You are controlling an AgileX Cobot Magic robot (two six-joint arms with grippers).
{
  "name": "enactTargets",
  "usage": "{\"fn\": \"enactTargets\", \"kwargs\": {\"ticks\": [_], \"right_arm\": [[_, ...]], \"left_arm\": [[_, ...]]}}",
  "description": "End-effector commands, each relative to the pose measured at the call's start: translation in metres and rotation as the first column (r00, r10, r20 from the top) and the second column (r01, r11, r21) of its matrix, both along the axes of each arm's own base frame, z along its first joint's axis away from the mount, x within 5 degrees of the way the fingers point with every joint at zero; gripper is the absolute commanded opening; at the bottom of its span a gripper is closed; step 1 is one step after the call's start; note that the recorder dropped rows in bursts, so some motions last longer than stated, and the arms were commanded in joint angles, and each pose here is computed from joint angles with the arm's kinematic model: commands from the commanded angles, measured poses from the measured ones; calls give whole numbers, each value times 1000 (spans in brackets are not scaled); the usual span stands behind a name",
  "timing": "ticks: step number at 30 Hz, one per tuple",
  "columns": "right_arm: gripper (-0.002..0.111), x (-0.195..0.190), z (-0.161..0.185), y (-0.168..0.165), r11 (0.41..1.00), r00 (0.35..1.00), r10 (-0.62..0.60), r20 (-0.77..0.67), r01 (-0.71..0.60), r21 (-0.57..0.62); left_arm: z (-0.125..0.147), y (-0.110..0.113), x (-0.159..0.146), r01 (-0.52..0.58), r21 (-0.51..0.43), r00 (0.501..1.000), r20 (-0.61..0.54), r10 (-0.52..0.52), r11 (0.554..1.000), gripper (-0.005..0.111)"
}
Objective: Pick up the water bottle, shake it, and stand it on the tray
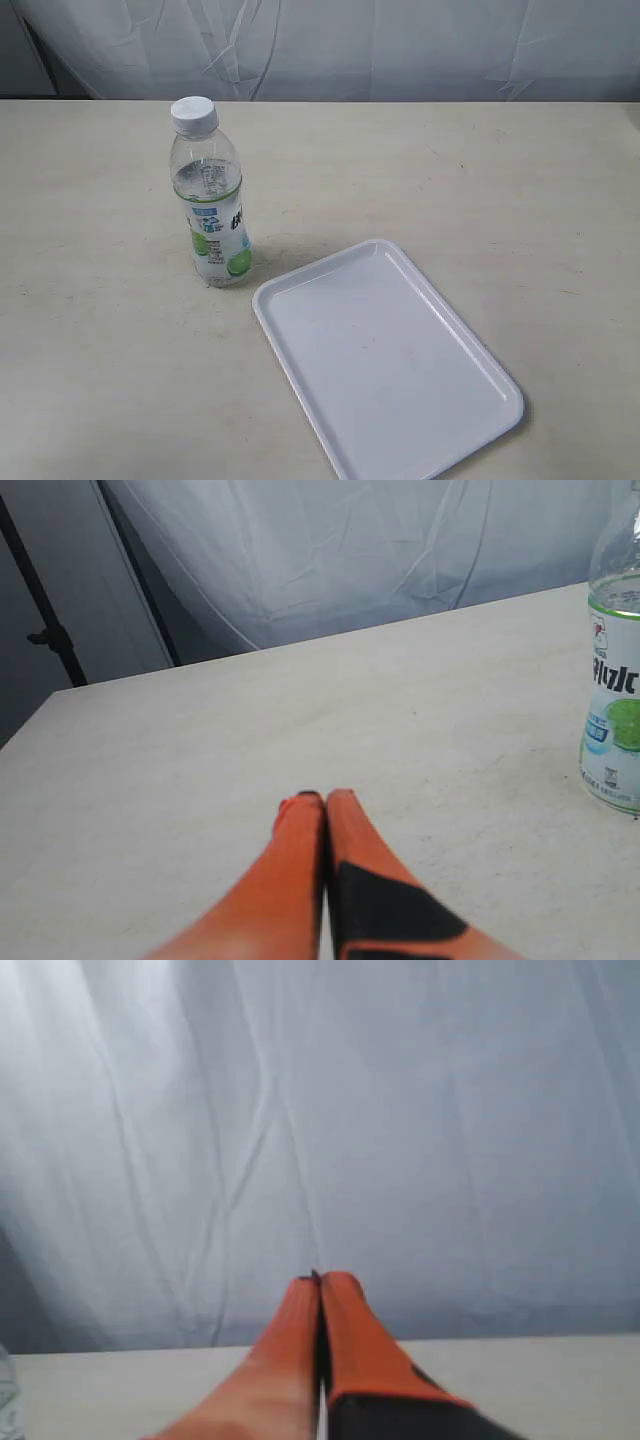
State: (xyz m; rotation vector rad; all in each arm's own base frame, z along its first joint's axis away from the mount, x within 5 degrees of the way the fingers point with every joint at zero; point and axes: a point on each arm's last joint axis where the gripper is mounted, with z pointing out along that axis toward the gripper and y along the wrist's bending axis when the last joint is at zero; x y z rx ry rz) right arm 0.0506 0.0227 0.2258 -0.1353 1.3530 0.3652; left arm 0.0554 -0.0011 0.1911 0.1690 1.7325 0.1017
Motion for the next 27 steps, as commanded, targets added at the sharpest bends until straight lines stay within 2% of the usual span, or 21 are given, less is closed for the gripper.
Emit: {"fn": "enactTargets", "kwargs": {"ticks": [1, 3, 4, 5, 6, 7, 8, 9, 10, 11, 15, 16, 19, 23, 27], "right_arm": [[-1, -10, 14, 11, 980, 977, 159, 145, -173, 94], [-1, -15, 22, 12, 914, 951, 242, 193, -290, 283], [-1, -20, 29, 12, 806, 915, 320, 244, -399, 438], [-1, -23, 33, 12, 765, 894, 349, 280, -445, 465], [-1, -28, 38, 13, 721, 859, 376, 349, -507, 473], [-1, -30, 40, 13, 708, 844, 385, 373, -530, 468], [-1, -39, 51, 12, 647, 779, 405, 479, -614, 451], [-1, -44, 57, 11, 622, 746, 409, 525, -649, 438], [-1, -57, 70, 10, 567, 648, 423, 634, -735, 372], [-1, -67, 79, 9, 538, 576, 430, 695, -782, 315], [-1, -86, 99, 9, 513, 444, 455, 772, -839, 180], [-1, -87, 99, 9, 509, 434, 456, 777, -843, 173], [-1, -87, 99, 9, 503, 433, 460, 775, -846, 175], [-1, -87, 98, 10, 447, 426, 487, 763, -872, 201], [-1, -87, 98, 11, 455, 426, 500, 754, -870, 190]], "left_arm": [[0, 0, 0, 1, -6, 1000, 11, -1, 1000, 0], [0, 0, 0, 1, -6, 1000, 11, -1, 1000, 0], [0, 0, 0, 1, -6, 1000, 11, -1, 1000, 0], [0, 0, 0, 1, -6, 1000, 11, -1, 1000, 0], [0, 0, 0, 1, -6, 1000, 11, -1, 1000, 0], [0, 0, 0, 1, -6, 1000, 11, -1, 1000, 0], [0, 0, 0, 1, -6, 1000, 11, -1, 1000, 0], [0, 0, 0, 1, -6, 1000, 11, -1, 1000, 0], [0, 0, 0, 1, -6, 1000, 11, -1, 1000, 0], [0, 0, 0, 1, -6, 1000, 11, -1, 1000, 0], [0, 0, 0, 1, -6, 1000, 11, -1, 1000, 0], [0, 0, 0, 1, -6, 1000, 11, -1, 1000, 0], [0, 0, 0, 1, -6, 1000, 11, -1, 1000, 0], [0, 0, 0, 1, -6, 1000, 11, -1, 1000, 0], [0, 0, 0, 1, -6, 1000, 11, -1, 1000, 0]]}}
